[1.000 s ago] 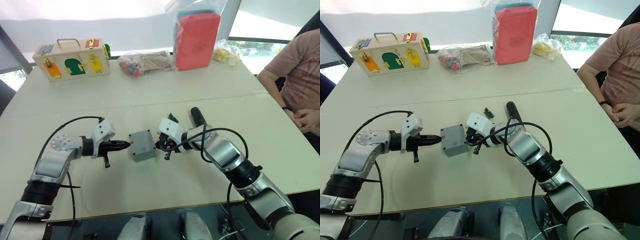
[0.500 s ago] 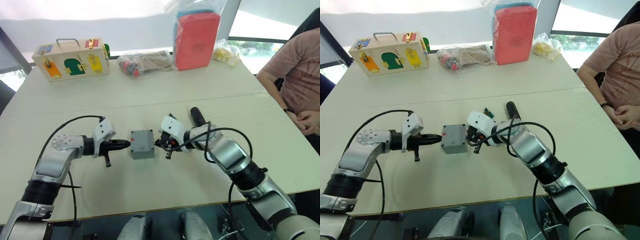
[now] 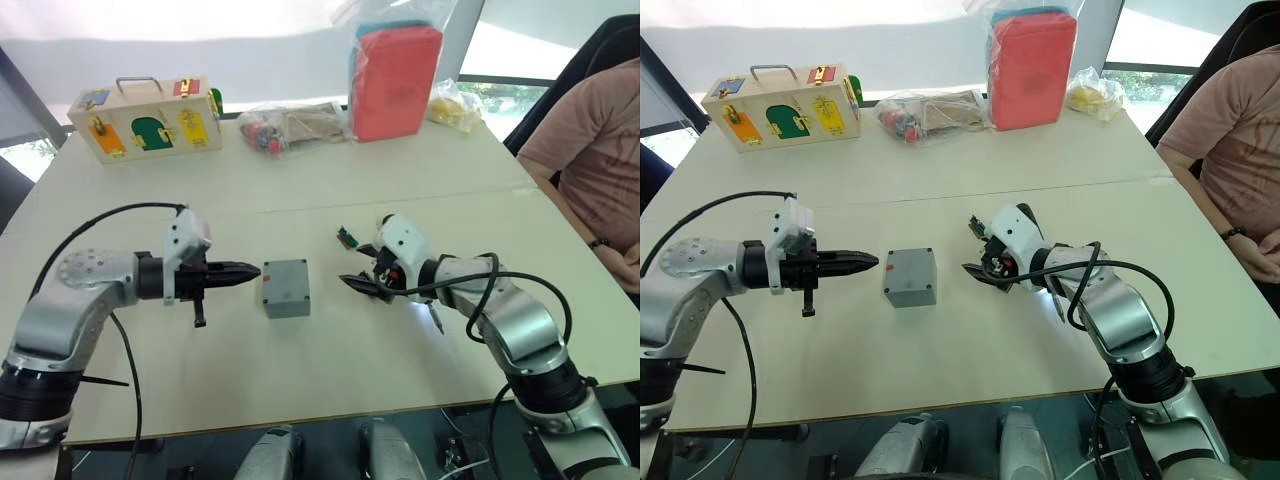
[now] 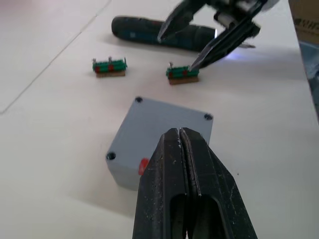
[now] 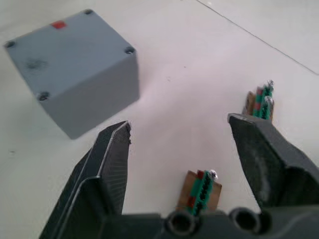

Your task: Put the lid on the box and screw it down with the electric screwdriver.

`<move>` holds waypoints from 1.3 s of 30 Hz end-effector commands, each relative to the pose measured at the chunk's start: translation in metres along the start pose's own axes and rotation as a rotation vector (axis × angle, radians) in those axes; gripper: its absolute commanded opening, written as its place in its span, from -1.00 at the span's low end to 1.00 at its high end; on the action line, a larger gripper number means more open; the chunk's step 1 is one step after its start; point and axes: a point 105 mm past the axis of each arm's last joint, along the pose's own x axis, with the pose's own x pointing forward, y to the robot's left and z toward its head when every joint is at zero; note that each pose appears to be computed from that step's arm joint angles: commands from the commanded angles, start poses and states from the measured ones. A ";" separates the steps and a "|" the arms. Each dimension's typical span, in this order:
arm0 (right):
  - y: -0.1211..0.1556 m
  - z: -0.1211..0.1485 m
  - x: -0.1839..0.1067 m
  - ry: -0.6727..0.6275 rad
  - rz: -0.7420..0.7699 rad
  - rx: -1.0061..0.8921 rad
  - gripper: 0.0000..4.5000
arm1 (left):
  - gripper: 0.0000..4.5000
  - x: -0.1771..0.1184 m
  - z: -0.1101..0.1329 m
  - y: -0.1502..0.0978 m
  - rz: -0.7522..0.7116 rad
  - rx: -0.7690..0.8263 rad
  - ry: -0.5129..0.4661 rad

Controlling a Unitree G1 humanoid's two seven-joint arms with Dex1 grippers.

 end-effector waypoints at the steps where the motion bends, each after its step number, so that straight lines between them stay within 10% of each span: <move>1: -0.010 0.000 0.003 -0.018 -0.069 0.016 0.40 | -1.00 0.000 0.015 -0.001 0.005 0.045 -0.021; 39: -0.013 -0.018 0.005 0.015 -0.076 0.142 0.31 | -1.00 0.006 0.012 0.002 0.002 0.048 -0.023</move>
